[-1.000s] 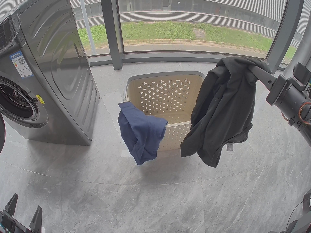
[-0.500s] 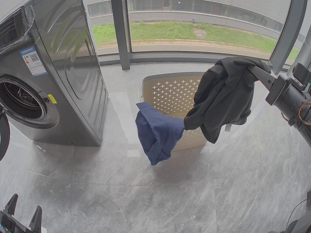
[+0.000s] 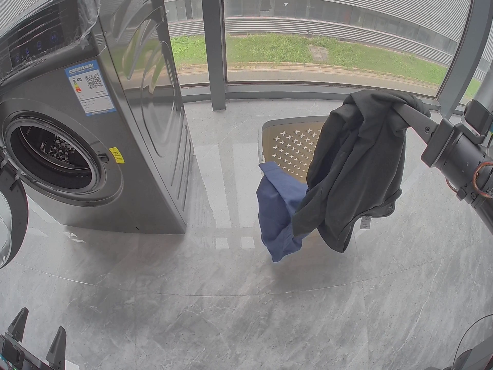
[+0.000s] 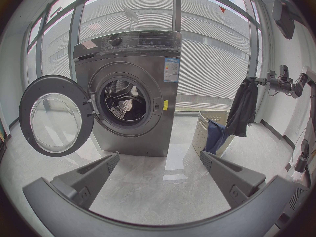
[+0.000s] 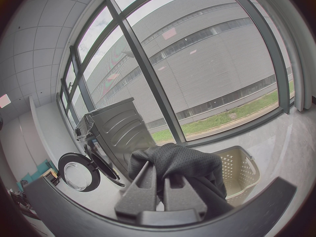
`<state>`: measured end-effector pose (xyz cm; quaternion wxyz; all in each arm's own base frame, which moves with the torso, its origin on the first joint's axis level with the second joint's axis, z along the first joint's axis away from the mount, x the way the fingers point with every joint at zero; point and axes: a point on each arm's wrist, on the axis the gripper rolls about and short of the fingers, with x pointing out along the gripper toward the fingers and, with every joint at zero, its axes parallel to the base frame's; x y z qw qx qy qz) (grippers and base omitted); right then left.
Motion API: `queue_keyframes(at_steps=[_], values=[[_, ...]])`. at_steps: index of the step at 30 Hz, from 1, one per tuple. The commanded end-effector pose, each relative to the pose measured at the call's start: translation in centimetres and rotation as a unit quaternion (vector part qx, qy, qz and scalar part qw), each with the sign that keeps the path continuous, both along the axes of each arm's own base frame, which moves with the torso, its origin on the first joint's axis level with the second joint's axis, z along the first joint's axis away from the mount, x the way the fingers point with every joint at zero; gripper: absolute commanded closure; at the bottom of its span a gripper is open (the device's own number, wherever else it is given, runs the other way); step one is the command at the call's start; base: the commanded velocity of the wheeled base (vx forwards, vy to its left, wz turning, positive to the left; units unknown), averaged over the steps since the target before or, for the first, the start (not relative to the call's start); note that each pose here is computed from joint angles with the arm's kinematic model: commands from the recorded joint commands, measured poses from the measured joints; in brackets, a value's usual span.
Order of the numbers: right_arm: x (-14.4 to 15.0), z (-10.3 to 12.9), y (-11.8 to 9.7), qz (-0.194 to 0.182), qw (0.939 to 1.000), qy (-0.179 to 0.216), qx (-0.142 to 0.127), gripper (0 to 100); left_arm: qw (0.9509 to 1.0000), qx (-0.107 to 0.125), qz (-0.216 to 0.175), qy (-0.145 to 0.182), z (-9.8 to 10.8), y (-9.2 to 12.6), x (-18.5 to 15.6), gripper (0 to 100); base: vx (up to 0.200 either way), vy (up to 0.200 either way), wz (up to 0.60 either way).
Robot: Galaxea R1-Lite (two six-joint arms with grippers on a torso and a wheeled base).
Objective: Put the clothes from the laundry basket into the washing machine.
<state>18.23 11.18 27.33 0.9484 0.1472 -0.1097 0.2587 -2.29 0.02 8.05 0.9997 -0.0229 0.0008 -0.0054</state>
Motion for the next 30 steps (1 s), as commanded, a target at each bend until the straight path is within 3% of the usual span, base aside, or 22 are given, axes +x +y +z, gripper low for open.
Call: queue_keyframes(at_steps=[1,19,25,30], values=[[0.04,-0.04,0.04,0.000,1.0000,0.001,0.000,100,1.0000,0.000,0.000,0.000,-0.49,0.00,0.00,0,0.000,0.200,0.00],[0.11,-0.15,0.08,0.000,1.0000,0.003,-0.002,100,1.0000,0.001,0.000,0.000,-0.49,0.00,0.00,0,0.000,0.200,0.00],[0.13,-0.18,0.13,0.001,1.0000,0.003,-0.002,100,1.0000,0.001,-0.001,-0.001,-0.44,0.00,-0.02,0,0.000,0.000,0.00],[0.11,-0.15,0.08,0.000,1.0000,0.003,-0.002,100,1.0000,0.001,-0.001,0.000,-0.49,0.00,0.00,0,-0.200,0.000,0.00]])
